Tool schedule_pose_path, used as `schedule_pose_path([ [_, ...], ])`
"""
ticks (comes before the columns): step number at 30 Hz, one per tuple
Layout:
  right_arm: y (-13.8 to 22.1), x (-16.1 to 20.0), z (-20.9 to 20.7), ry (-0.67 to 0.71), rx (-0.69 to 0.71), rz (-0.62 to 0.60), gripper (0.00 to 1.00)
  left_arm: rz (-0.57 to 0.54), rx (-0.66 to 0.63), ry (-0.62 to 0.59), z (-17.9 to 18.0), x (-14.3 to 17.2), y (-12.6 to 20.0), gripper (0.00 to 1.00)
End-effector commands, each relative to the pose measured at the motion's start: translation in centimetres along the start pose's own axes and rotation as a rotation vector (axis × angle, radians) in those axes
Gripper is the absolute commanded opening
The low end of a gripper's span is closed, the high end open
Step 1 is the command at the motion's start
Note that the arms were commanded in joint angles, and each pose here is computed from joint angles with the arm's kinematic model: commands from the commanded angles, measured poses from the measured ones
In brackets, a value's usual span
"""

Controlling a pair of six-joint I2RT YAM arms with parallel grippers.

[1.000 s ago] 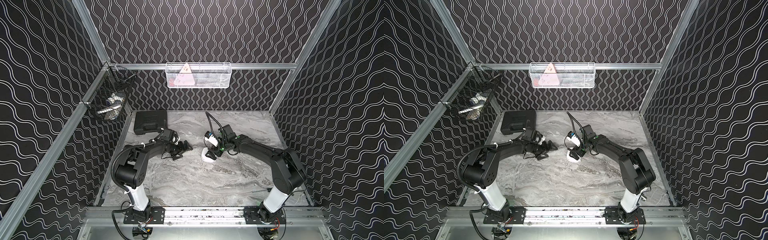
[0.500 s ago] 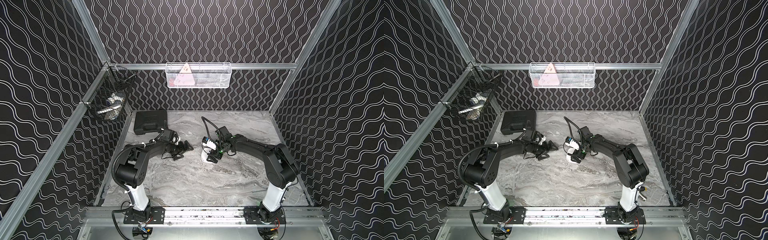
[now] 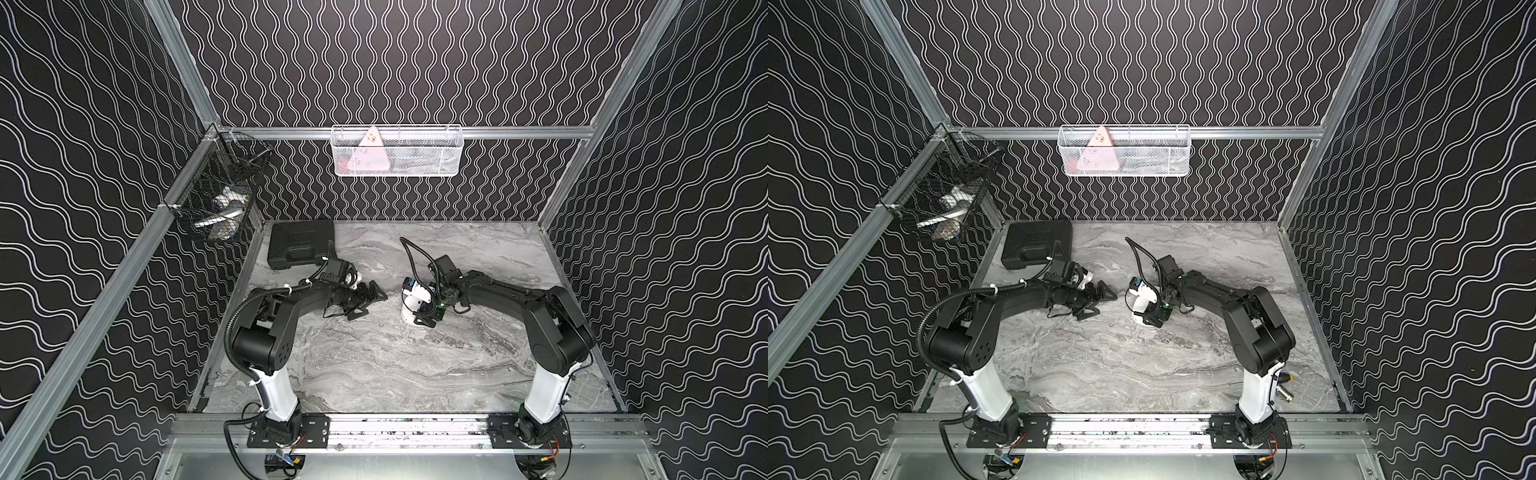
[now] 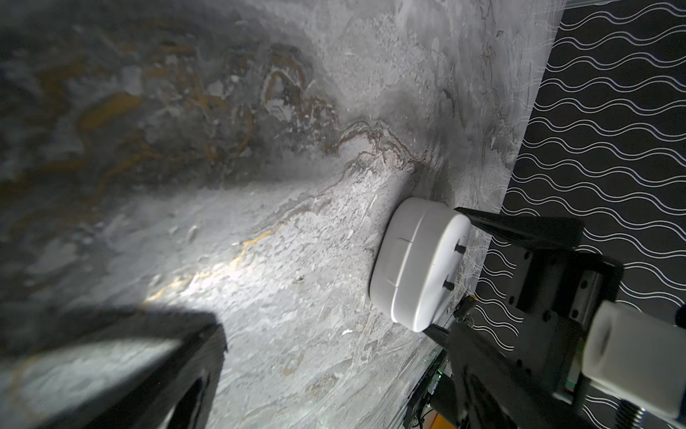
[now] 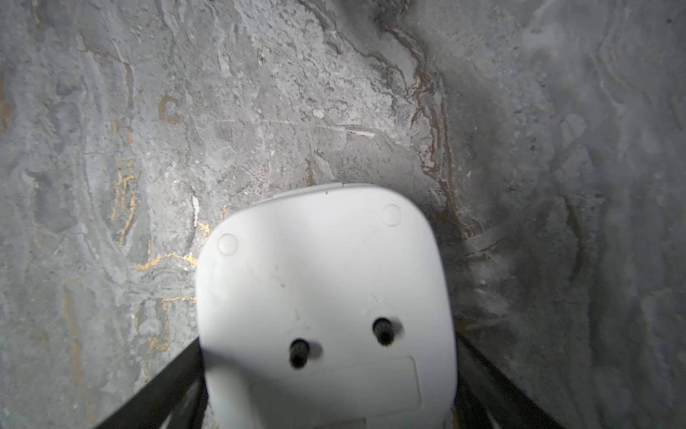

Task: Insert the battery into the alarm
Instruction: Adjust the alarm at the center of the board.

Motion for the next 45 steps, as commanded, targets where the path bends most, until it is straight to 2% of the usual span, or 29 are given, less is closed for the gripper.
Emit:
schedule_pose_path([
  [1, 0.0, -0.3, 0.3, 0.012, -0.024, -0.008, 0.87, 0.003, 0.013, 0.003, -0.1, 0.0, 0.0, 0.99],
  [4, 0.3, -0.6, 0.3, 0.005, -0.027, -0.026, 0.87, -0.004, 0.035, 0.012, -0.4, -0.1, -0.1, 0.99],
  [11, 1.2, -1.5, 0.6, -0.005, -0.039, -0.093, 0.86, -0.034, 0.186, 0.067, -2.7, -0.7, -0.2, 0.99],
  [21, 2.2, -2.5, 1.0, -0.015, -0.073, -0.155, 0.86, -0.017, 0.328, 0.037, -6.4, 0.6, -3.3, 0.98],
  [27, 2.5, -2.8, 1.2, -0.027, -0.103, -0.176, 0.86, -0.011, 0.34, 0.01, -7.2, 0.9, -3.3, 0.81],
  [30, 2.6, -2.9, 1.2, -0.037, -0.114, -0.187, 0.86, -0.005, 0.352, 0.01, -7.3, 1.0, -3.3, 0.69],
  [35, 2.6, -2.9, 1.3, -0.043, -0.127, -0.188, 0.86, 0.008, 0.381, 0.035, -7.4, 1.3, -3.5, 0.57],
  [40, 2.6, -3.0, 1.2, -0.046, -0.129, -0.189, 0.86, 0.018, 0.402, 0.044, -7.5, 1.4, -3.6, 0.54],
  [45, 2.6, -2.9, 1.2, -0.048, -0.127, -0.185, 0.86, 0.018, 0.41, 0.048, -7.6, 1.4, -3.6, 0.44],
])
Point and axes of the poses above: each gripper's point midway between its finger pads, its own y axis back along the fingers, its own z axis along the line the jaws close on, x = y × z, the point moved 4 cm from there along y, back along the fingers, and after that the axes turned 7 degrees about -y, right-handed, at the moved point
